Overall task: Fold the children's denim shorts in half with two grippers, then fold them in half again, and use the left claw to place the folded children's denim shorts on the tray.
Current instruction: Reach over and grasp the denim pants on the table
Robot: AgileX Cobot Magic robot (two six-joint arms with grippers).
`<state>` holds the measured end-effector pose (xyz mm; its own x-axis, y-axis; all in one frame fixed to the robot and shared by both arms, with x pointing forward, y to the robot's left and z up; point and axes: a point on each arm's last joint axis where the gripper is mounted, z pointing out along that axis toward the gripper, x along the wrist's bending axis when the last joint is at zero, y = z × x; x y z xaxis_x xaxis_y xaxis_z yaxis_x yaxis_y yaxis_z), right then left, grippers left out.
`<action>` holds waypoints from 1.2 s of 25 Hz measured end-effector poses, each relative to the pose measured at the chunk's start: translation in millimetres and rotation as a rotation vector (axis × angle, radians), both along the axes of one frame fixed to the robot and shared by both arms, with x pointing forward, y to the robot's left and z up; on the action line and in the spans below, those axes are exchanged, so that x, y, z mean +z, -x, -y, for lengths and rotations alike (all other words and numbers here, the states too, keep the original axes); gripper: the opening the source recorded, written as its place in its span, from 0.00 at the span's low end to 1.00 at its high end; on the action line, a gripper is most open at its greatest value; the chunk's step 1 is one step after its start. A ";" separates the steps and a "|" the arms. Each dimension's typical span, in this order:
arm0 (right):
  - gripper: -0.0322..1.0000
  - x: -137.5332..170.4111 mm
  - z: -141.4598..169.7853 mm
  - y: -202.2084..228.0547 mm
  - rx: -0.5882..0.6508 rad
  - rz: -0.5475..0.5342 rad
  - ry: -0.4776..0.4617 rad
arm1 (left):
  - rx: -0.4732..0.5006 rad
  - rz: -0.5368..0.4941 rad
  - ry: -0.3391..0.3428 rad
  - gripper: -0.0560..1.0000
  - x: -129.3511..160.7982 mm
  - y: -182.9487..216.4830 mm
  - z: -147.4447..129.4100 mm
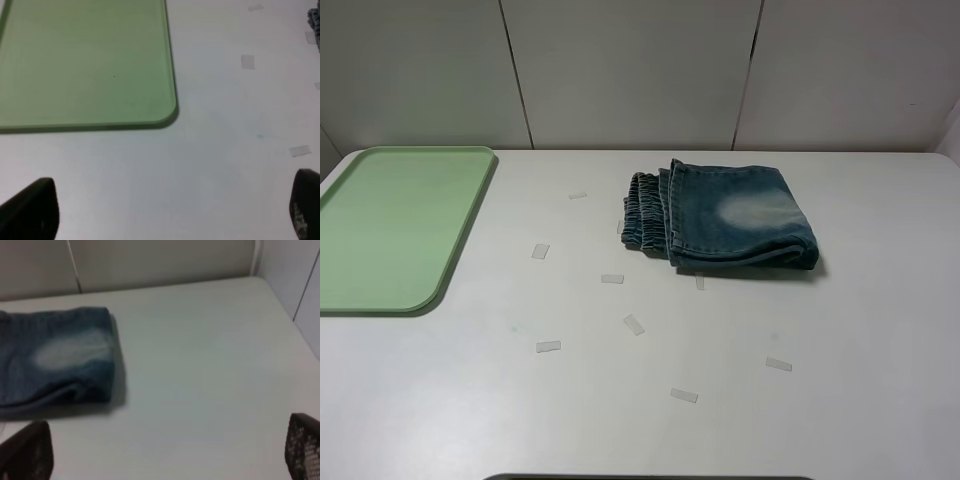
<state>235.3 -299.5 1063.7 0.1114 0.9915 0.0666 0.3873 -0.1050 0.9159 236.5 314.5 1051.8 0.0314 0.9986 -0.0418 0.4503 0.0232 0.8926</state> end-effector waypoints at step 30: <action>0.71 -8.2 0.3 0.2 0.032 -0.022 0.081 | -0.001 0.000 -0.002 0.91 0.0 0.0 0.0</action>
<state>235.0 -299.8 1055.4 0.0799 0.9967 -0.0156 0.4092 -0.0185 0.9123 236.5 314.5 1051.8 0.0322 0.9987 -0.0402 0.4503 0.0214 0.8926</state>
